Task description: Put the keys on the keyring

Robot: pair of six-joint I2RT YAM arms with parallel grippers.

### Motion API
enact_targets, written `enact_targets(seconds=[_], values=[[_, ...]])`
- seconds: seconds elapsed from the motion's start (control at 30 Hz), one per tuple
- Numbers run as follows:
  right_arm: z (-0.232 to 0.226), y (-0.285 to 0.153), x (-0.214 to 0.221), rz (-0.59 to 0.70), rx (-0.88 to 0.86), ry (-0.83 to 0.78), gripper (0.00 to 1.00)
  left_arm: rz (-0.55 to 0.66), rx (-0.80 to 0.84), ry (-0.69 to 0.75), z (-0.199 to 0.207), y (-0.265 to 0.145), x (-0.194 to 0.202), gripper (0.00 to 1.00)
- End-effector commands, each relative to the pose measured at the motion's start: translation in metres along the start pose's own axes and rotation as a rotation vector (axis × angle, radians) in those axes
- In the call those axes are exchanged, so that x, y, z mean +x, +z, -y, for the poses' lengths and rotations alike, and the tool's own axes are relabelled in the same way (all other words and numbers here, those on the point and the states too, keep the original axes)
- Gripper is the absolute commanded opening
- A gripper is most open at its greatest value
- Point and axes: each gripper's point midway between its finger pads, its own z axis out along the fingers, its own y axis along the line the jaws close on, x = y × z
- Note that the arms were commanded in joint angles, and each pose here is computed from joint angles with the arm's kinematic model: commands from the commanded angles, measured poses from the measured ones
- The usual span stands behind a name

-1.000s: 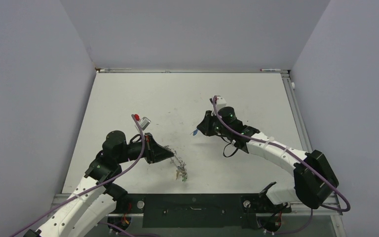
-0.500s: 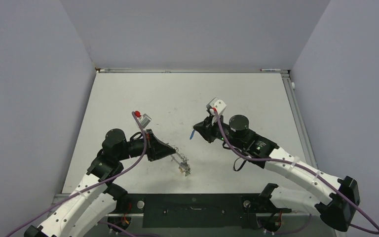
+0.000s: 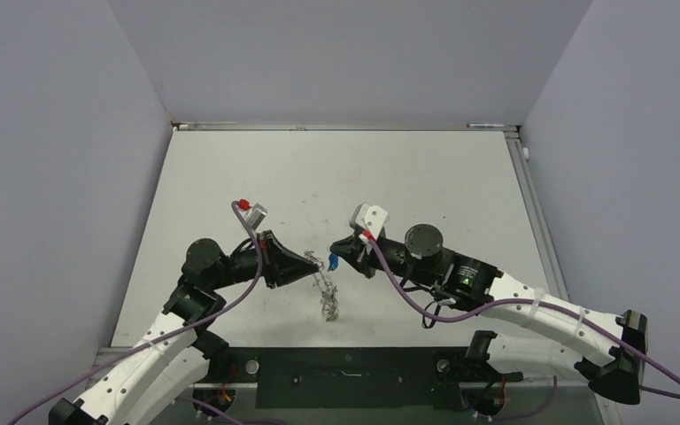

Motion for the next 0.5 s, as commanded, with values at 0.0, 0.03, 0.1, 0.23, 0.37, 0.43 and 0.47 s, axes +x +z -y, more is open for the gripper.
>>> enact_targets(seconds=[0.0,0.03,0.1,0.23,0.37,0.43,0.47], values=[[-0.014,0.004,-0.028,0.061,-0.015,-0.058,0.05,0.160,0.159,0.069,0.034,-0.007,-0.024,0.00],[-0.017,0.004,-0.031,0.064,-0.020,-0.063,0.05,0.177,0.180,0.080,0.038,-0.009,-0.025,0.00],[-0.022,0.004,-0.036,0.069,-0.021,-0.075,0.05,0.205,0.213,0.101,0.044,-0.013,-0.026,0.00],[-0.027,0.001,-0.045,0.081,-0.019,-0.091,0.05,0.274,0.262,0.136,0.052,-0.020,-0.028,0.00],[-0.033,-0.002,-0.049,0.083,-0.020,-0.095,0.05,0.329,0.300,0.144,0.054,-0.027,-0.028,0.00],[-0.036,-0.003,-0.050,0.083,-0.019,-0.096,0.05,0.353,0.305,0.134,0.054,-0.029,-0.029,0.00],[-0.037,-0.003,-0.049,0.082,-0.018,-0.099,0.05,0.361,0.308,0.128,0.054,-0.030,-0.029,0.00]])
